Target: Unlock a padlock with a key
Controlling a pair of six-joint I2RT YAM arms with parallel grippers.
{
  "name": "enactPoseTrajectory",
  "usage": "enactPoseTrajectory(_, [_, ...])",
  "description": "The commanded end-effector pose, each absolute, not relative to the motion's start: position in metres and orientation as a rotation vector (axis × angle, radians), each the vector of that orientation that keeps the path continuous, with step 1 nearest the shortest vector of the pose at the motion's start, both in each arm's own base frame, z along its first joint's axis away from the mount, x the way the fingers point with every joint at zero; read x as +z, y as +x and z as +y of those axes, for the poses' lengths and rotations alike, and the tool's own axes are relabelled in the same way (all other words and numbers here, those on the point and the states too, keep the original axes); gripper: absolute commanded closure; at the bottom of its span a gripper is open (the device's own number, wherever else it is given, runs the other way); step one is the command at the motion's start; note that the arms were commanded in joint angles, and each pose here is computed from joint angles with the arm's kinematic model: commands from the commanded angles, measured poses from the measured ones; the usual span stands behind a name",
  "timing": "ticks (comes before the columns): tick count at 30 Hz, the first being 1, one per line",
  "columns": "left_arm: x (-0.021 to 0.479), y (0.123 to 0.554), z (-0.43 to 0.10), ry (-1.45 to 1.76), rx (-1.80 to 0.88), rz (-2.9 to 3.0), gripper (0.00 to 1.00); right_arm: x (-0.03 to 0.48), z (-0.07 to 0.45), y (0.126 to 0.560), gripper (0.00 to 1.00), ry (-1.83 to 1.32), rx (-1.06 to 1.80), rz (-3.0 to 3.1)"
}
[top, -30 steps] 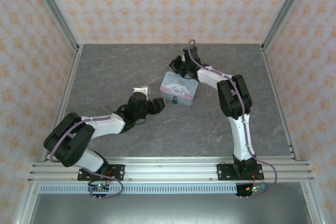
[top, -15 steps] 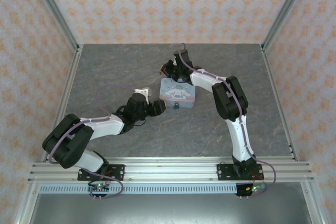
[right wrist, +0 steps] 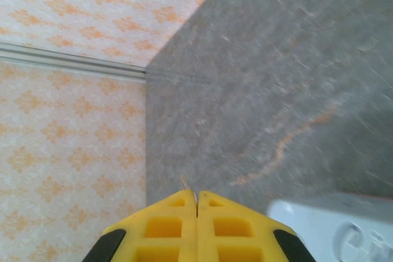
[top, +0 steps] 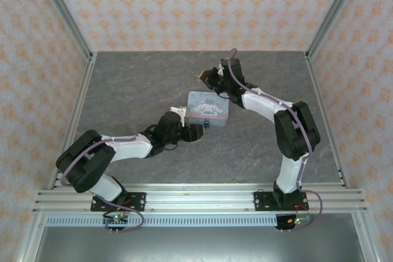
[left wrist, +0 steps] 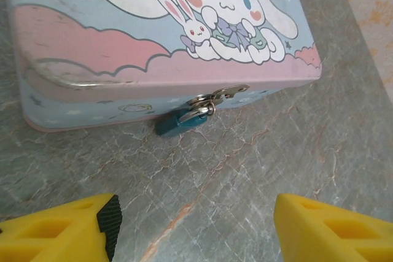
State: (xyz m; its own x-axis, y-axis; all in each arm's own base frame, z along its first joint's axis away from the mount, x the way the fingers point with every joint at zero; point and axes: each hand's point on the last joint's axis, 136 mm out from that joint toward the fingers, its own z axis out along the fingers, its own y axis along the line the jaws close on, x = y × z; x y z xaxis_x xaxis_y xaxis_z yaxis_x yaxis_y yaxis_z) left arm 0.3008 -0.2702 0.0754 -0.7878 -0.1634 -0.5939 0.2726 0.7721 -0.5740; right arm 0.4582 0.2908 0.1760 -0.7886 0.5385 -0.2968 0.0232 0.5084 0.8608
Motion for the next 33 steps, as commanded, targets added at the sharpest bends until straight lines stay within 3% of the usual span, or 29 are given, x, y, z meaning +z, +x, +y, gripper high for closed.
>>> enactPoseTrajectory(1, [0.077, 0.306, -0.283, 0.164, -0.849, 2.311, 0.33, 0.162, 0.277, 0.452, 1.00, 0.512, 1.270, 2.179])
enactPoseTrajectory(13, [0.052, 0.320, -0.292, 0.200, -0.748, 2.343, 0.35, 0.105, 0.265, 0.434, 1.00, 0.668, 1.361, 2.158])
enactPoseTrajectory(33, [0.021, 0.338, -0.311, 0.312, -0.570, 2.321, 0.37, 0.079, 0.257, 0.420, 1.00, 0.694, 1.323, 2.212])
